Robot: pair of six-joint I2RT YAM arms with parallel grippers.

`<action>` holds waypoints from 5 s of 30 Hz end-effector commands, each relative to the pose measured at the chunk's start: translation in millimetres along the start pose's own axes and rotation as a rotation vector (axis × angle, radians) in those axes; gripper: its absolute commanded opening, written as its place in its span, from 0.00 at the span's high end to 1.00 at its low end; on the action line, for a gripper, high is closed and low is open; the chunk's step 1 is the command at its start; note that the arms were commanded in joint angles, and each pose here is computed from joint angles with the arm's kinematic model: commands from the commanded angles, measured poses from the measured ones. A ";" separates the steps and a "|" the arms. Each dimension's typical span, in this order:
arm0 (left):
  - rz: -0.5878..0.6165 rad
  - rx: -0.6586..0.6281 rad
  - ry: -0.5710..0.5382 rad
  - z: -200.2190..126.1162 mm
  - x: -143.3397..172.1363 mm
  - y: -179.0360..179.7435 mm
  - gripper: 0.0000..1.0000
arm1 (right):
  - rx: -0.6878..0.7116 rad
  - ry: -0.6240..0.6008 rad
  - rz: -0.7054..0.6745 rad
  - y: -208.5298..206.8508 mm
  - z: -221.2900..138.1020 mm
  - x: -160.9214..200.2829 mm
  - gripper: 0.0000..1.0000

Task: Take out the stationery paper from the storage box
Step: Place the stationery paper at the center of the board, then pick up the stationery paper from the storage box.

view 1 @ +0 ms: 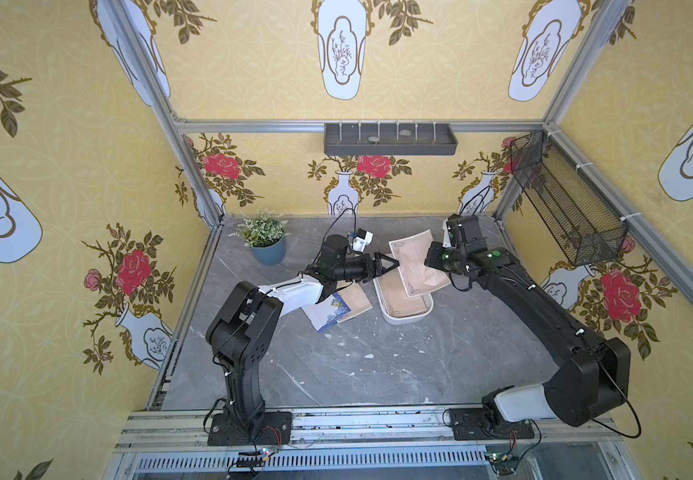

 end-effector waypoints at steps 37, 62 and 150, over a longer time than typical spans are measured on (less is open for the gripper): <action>0.222 0.213 0.093 -34.7 -6.2 -63.8 1.00 | -0.881 0.044 -0.105 2.2 -86.4 -11.9 0.12; 0.257 0.222 0.077 -44.5 -8.0 -80.3 1.00 | -1.005 0.223 -0.129 1.0 -52.3 11.1 1.00; -0.105 -1.090 0.049 -183.3 46.2 65.6 0.28 | 0.117 0.316 -0.193 -21.5 114.4 57.4 0.25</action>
Point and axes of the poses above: each gripper's point midway between its finger pads, its own z axis out along the fingers, its own y axis along the line the jaws close on, x = y × z, the point moved 8 cm from there along -z, back along the fingers, and after that the axes turned 11 degrees about z, right-handed, at the moved point
